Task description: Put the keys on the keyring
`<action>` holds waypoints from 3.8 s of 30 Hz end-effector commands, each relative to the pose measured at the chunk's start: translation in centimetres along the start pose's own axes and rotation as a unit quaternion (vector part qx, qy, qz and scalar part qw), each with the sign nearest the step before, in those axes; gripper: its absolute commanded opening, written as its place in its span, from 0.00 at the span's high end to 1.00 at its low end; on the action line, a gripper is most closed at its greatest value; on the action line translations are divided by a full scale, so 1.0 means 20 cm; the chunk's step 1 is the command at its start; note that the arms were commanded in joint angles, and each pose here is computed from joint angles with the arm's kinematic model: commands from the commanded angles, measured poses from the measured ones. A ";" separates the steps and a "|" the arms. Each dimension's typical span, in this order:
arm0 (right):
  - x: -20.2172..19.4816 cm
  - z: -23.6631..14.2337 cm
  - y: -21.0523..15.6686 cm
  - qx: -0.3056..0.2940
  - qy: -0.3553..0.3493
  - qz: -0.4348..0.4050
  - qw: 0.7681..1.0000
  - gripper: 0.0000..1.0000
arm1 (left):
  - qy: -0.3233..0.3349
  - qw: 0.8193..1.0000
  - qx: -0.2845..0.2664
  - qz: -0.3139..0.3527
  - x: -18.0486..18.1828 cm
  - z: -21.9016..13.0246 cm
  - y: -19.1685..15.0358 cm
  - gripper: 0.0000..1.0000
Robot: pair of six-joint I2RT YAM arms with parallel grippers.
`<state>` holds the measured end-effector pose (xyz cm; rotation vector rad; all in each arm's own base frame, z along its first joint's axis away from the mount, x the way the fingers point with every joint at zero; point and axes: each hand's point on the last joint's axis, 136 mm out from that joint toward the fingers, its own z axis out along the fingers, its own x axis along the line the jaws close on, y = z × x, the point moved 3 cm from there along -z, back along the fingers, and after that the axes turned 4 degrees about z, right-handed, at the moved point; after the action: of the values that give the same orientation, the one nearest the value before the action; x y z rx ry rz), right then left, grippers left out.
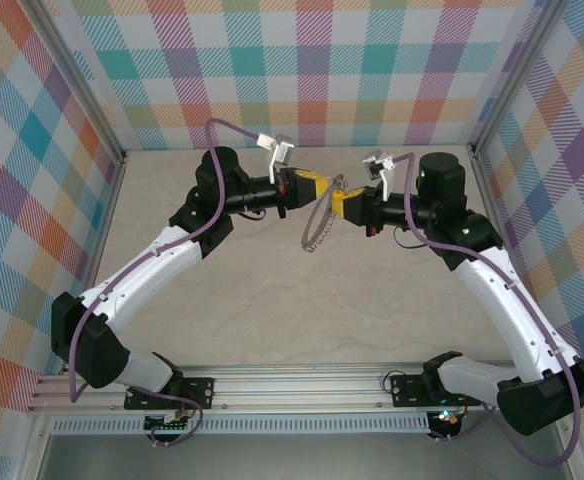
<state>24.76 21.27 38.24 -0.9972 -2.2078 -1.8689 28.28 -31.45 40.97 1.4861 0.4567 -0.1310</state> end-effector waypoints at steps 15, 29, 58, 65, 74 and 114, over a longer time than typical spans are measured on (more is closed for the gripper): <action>0.07 -0.03 0.14 0.001 0.037 -0.034 0.999 1.00 | -0.016 1.000 -0.007 0.023 -0.08 -0.03 0.03 1.00; 0.01 -0.04 0.10 0.003 0.016 -0.028 0.999 1.00 | -0.009 1.000 -0.009 0.023 -0.08 -0.03 0.04 1.00; 0.02 -0.04 0.11 0.015 0.053 -0.015 0.998 1.00 | -0.014 1.000 -0.008 0.022 -0.08 -0.01 0.04 1.00; 0.02 -0.03 0.12 0.017 0.054 -0.017 0.998 1.00 | -0.015 1.000 -0.007 0.023 -0.08 -0.02 0.04 1.00; 0.00 -0.05 0.07 0.023 0.034 -0.019 0.999 1.00 | -0.014 1.000 -0.006 0.023 -0.08 -0.01 0.04 1.00; -0.02 -0.10 0.17 0.002 0.001 -0.030 1.000 1.00 | -0.007 1.000 0.000 0.026 -0.08 -0.03 0.01 1.00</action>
<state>26.02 19.93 39.59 -0.9662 -2.2399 -1.8113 27.62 -31.54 40.70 1.5100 0.4527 -0.1357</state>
